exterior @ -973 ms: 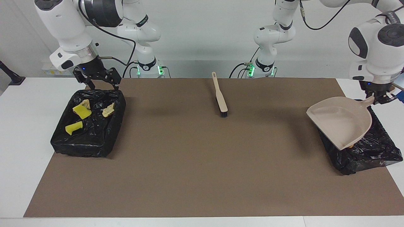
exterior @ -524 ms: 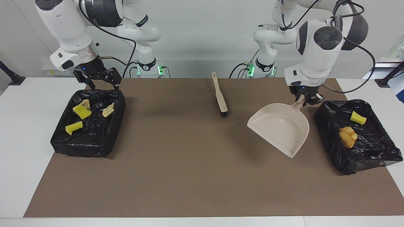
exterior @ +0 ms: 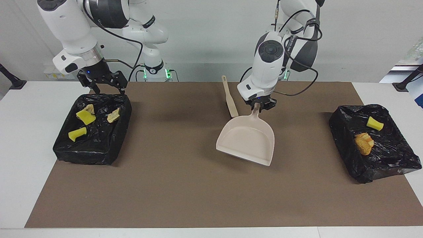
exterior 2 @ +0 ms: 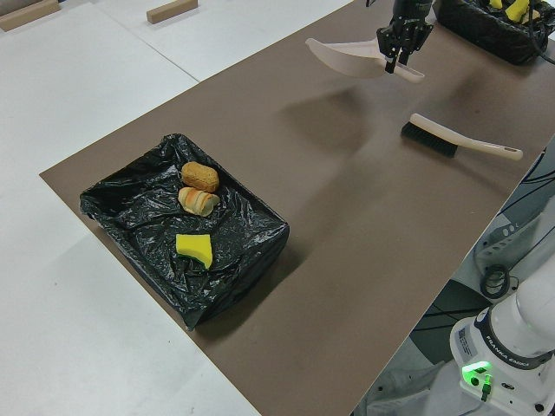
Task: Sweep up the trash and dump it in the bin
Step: 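Bring the empty dustpan back from the bag with the left gripper, then lower the dustpan onto the table beside the brush with the left gripper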
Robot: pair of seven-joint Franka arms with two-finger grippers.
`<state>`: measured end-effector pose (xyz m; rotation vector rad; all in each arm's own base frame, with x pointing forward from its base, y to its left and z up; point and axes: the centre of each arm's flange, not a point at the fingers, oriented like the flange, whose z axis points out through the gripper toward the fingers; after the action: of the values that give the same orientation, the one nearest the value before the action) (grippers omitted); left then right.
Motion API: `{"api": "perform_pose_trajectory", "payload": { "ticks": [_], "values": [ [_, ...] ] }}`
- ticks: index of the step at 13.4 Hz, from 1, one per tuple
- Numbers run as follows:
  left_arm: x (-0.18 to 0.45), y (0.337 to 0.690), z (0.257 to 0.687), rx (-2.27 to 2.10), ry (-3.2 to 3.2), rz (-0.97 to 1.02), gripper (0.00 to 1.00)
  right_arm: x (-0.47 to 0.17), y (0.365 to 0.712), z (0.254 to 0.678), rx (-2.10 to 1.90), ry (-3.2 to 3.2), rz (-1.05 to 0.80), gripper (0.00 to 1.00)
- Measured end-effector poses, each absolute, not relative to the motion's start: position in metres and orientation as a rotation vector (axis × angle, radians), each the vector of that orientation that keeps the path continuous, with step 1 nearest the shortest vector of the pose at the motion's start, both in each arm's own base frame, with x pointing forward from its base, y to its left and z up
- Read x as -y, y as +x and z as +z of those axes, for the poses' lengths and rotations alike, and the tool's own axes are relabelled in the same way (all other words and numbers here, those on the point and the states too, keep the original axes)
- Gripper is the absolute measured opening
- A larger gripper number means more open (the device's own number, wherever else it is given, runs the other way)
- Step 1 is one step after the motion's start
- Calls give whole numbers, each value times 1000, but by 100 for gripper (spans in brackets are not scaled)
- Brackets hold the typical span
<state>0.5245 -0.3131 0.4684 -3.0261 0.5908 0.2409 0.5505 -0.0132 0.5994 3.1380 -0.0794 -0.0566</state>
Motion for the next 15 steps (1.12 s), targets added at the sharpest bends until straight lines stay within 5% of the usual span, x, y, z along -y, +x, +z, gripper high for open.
{"api": "perform_pose_trajectory", "payload": {
  "ticks": [6,10,15],
  "values": [
    [348,546,434,-397,-3130,218,33,13,550,599,79,3138,-57,100],
    [317,568,430,-279,-3166,223,33,13,550,599,79,3138,-57,100],
    [331,561,431,-302,-3174,217,33,13,550,599,79,3138,-57,100]
  ]
}}
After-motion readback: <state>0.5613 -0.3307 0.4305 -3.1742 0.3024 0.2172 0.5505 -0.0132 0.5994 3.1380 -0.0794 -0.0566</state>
